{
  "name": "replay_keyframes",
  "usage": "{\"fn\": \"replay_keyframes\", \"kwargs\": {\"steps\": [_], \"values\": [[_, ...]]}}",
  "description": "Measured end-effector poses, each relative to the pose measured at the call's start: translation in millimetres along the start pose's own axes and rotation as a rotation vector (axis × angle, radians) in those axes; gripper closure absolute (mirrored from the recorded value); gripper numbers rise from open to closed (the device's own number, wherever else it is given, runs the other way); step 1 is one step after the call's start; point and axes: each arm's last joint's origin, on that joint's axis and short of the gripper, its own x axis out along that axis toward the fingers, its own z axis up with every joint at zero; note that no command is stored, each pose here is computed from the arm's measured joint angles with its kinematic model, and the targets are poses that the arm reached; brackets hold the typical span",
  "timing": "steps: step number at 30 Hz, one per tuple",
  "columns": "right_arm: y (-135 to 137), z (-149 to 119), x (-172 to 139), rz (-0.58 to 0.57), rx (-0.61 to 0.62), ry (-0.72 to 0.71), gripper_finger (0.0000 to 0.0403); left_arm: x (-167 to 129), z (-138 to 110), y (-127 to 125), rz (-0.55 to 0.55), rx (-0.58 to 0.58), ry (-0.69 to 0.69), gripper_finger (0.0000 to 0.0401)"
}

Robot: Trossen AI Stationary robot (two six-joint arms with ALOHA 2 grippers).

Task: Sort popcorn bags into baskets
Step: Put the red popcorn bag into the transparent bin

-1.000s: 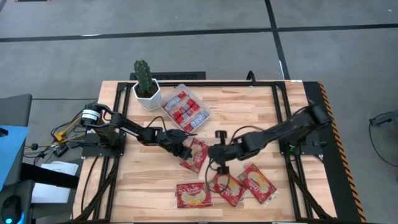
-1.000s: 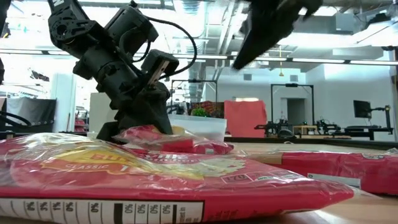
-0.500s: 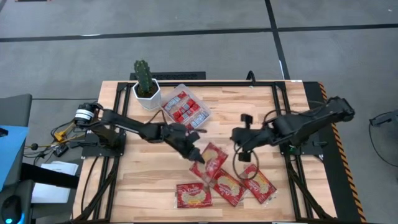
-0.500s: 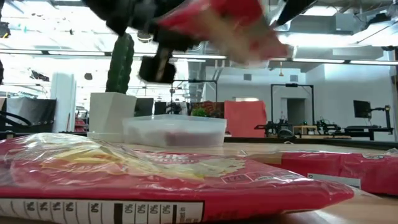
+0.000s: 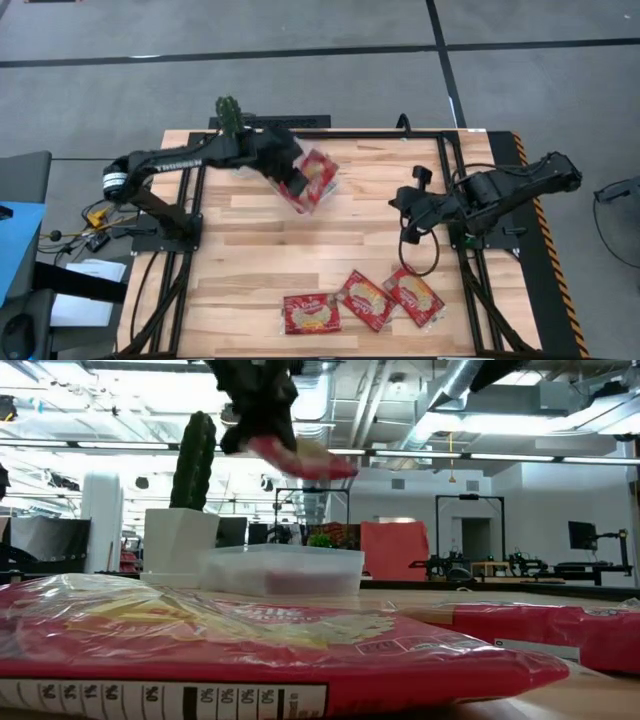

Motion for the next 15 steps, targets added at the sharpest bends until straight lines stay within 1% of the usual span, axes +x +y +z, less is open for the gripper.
{"fn": "replay_keyframes", "kwargs": {"steps": [2,9,12,15], "values": [[-1.2,-2.2,2.4,-0.013,-0.024,0.017,0.0370,7.0,6.5,19.2,0.050,0.016,0.033,0.0398],[-5.8,-4.0,6.9,-0.046,-0.119,0.059,0.0381,35.3,18.3,88.5,0.186,-0.008,0.182,0.0397],[-10.2,-3.6,6.4,-0.054,-0.146,0.058,0.0385,43.0,22.3,109.3,0.216,-0.027,0.197,0.0397],[-15.0,-2.8,7.4,-0.068,-0.151,0.060,0.0383,44.8,23.9,121.1,0.202,-0.006,0.219,0.0397]]}}
